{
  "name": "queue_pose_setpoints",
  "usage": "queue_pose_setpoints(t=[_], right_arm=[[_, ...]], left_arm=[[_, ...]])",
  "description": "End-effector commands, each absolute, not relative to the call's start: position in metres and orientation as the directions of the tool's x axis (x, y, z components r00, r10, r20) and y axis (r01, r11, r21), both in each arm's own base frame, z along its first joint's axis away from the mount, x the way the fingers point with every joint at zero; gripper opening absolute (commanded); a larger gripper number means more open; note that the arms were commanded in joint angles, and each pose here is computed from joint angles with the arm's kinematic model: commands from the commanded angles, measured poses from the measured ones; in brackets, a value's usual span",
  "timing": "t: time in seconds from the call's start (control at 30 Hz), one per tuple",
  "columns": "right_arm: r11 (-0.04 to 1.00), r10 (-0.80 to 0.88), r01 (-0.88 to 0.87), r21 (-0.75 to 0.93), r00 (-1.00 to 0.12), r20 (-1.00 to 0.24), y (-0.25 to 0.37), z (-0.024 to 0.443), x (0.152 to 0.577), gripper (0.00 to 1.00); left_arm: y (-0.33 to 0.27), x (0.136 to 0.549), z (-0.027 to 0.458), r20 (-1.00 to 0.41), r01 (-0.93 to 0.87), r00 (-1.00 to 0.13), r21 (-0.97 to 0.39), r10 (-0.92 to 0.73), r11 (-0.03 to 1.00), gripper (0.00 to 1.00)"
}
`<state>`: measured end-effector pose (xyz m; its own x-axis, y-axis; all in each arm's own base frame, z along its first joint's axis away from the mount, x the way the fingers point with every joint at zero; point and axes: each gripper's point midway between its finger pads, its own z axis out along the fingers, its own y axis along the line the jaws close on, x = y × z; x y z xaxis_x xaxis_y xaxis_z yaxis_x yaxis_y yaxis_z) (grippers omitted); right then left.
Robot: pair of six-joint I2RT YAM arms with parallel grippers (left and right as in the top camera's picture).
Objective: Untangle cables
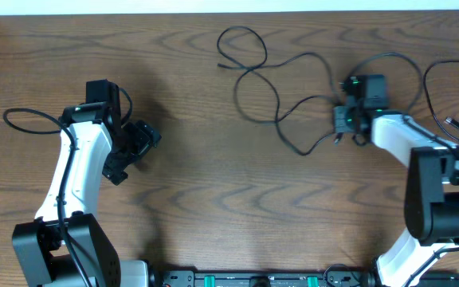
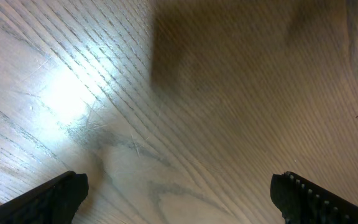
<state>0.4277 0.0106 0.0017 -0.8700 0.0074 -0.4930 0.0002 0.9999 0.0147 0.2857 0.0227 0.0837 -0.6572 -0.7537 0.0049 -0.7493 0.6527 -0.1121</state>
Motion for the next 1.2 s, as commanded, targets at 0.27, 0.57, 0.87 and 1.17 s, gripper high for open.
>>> queue_pose_setpoints(t=[0.27,0.57,0.87,1.17], right_arm=[[0.758,0.651,0.624,0.187,-0.707,-0.276,-0.075,-0.025,0.379,0.01],[0.700,0.714,0.691,0.180,-0.675,-0.185,-0.054,-0.030,0.364,0.01],[0.999,0.023,0.010,0.034,-0.901,-0.434,-0.004,-0.014,0.411,0.01],[0.631,-0.773,-0.717,-0.295,-0.550,-0.317,0.034,-0.014,0.409,0.01]], left_arm=[[0.026,0.285,0.084,-0.007,-0.757,-0.649,-0.097,-0.761,0.647,0.99],[0.026,0.285,0.084,-0.008,-0.757,-0.649,-0.097,-0.761,0.647,0.99],[0.026,0.285,0.084,-0.007,-0.757,-0.649,-0.097,-0.761,0.647,0.99],[0.026,0.285,0.084,-0.008,-0.757,-0.649,-0.097,-0.761,0.647,0.99]])
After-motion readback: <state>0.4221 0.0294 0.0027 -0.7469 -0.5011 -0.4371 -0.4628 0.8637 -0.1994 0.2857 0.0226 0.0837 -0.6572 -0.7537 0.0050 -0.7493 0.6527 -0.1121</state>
